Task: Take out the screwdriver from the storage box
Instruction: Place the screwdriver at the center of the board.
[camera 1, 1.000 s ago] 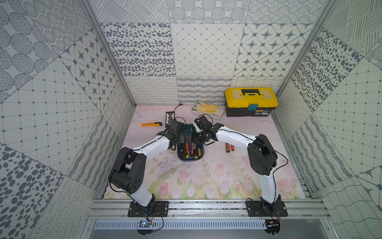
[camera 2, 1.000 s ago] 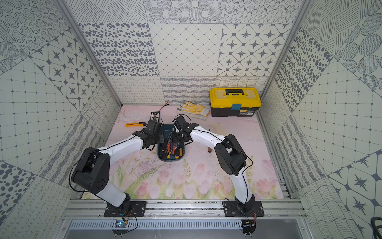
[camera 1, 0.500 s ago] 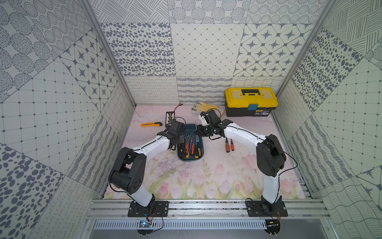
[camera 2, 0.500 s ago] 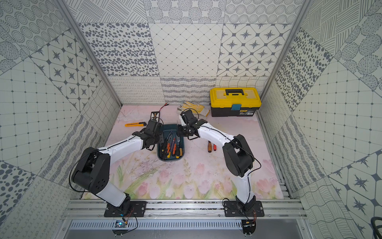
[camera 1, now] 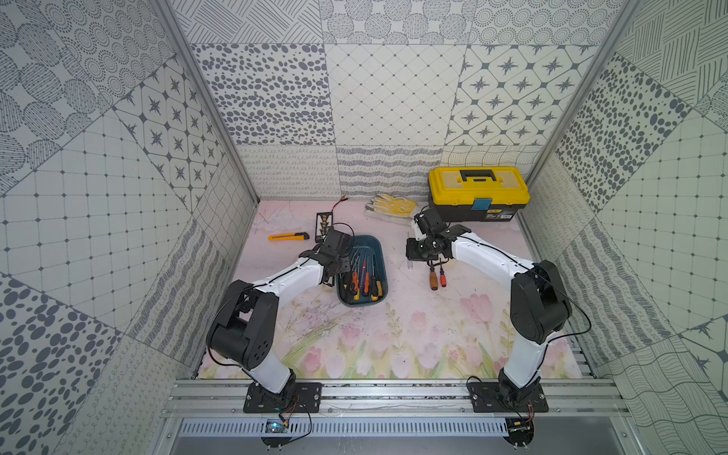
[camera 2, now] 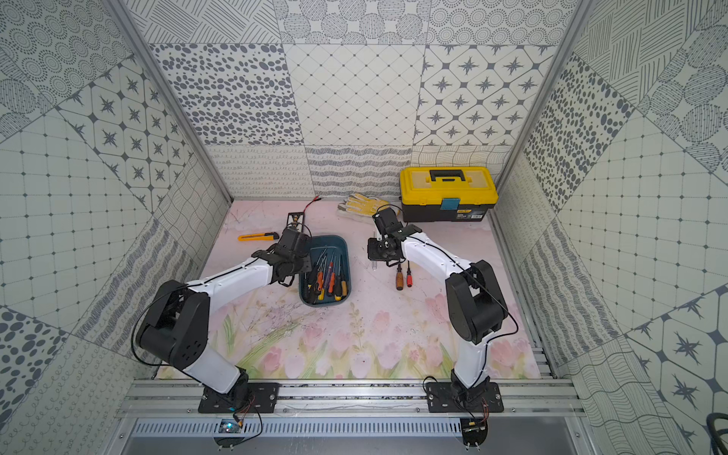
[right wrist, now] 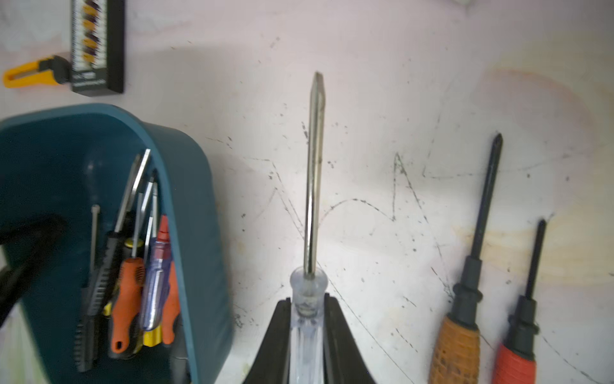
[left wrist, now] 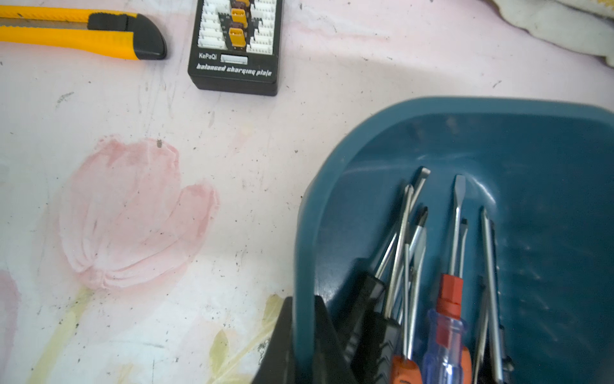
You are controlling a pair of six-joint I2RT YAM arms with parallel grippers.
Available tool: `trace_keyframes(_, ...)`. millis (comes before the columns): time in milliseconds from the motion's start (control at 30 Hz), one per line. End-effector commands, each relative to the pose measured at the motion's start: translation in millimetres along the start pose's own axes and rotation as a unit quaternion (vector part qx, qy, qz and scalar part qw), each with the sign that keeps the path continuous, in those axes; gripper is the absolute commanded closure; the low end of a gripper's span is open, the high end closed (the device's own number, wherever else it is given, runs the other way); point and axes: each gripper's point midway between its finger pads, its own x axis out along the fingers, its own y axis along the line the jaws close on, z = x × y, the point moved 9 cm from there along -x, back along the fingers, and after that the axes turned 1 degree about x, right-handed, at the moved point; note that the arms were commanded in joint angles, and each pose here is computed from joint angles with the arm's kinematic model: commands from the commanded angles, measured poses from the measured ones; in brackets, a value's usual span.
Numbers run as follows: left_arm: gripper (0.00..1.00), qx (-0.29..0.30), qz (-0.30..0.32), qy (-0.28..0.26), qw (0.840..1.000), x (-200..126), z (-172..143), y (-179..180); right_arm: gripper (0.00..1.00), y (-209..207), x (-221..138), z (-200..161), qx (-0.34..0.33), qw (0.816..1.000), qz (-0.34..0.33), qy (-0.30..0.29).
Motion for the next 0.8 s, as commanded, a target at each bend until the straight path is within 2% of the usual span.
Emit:
trace_keyframes(0,1.0,-0.021,0.012,-0.054,0.998,-5.7,19.0,1.6,1.0,-14.4,13.0,-10.4,-0.009,0.999,-0.046,0.023)
trace_keyframes(233,1.0,-0.019,0.012,-0.053,0.998,-5.0,19.3,0.9,1.0,-28.4,30.8,-18.4,-0.005,0.994,-0.095,0.053)
trace_keyframes(767,1.0,-0.02,0.013,-0.052,0.998,-4.3,18.5,1.0,1.0,-46.4,47.6,-22.8,0.019,0.988,-0.133,0.069)
